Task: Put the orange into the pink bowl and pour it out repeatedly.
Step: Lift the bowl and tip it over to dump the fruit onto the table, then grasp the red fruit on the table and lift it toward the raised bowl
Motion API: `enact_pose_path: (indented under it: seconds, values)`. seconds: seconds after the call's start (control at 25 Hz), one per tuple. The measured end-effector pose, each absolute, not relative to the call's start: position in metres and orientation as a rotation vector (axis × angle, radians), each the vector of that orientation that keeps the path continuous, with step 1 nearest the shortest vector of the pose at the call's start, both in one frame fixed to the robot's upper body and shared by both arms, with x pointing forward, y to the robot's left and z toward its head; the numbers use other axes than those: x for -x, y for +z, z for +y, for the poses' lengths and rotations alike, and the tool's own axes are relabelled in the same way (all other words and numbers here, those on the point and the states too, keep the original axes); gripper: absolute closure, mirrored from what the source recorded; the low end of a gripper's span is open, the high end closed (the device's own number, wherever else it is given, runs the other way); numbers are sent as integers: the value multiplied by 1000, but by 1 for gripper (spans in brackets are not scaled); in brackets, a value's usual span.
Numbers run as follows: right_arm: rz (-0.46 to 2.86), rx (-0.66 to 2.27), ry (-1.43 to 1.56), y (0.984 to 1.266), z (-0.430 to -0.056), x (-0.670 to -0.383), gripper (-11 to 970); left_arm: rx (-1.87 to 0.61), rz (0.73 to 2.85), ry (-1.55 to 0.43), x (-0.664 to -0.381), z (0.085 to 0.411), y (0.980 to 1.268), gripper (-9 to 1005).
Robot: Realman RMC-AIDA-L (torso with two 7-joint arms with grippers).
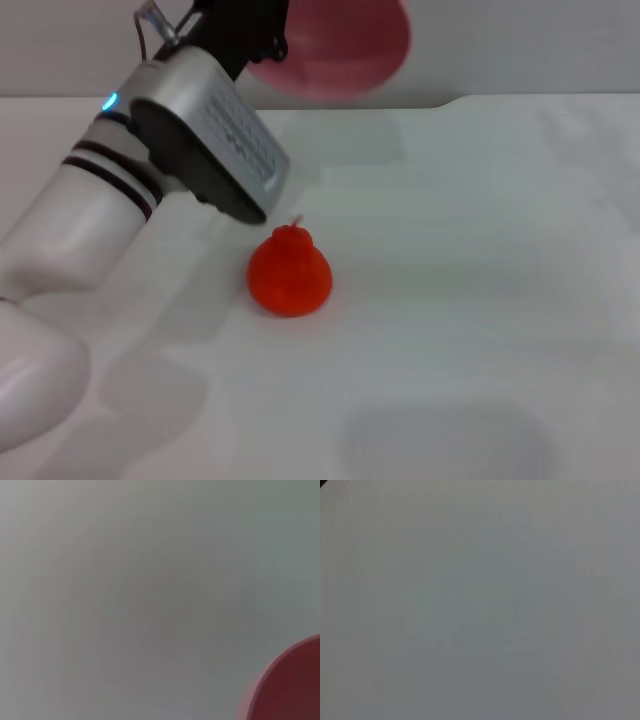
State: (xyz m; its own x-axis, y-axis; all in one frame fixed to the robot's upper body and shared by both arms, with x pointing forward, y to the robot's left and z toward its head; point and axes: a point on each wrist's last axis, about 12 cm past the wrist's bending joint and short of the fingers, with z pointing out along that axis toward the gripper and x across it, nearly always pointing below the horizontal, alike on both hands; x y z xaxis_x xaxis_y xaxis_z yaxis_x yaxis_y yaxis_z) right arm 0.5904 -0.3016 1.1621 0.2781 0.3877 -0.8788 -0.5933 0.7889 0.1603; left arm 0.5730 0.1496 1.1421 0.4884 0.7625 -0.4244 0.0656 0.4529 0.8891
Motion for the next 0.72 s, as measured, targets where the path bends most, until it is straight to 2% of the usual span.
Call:
enact_pose_path:
  seconds: [0.12,0.28,0.52,0.56,0.72]
  values:
    - [1108,211,662,1162,-302,-591,478,-986,1021,487,-577,150,1145,954]
    - [1108,193,650,1161,-307,-590,478,-897,1258,258,-600,149,1149,954]
    - [1112,178,639,1161,-311,-590,479,-872,1459,113,-619,145,1153,954]
    - [1114,176,636,1161,-311,-590,479,-883,1633,35,-635,141,1159,954]
    - [1138,163,639,1160,-312,-593,478,-888,1775,-32,-646,143,1167,954]
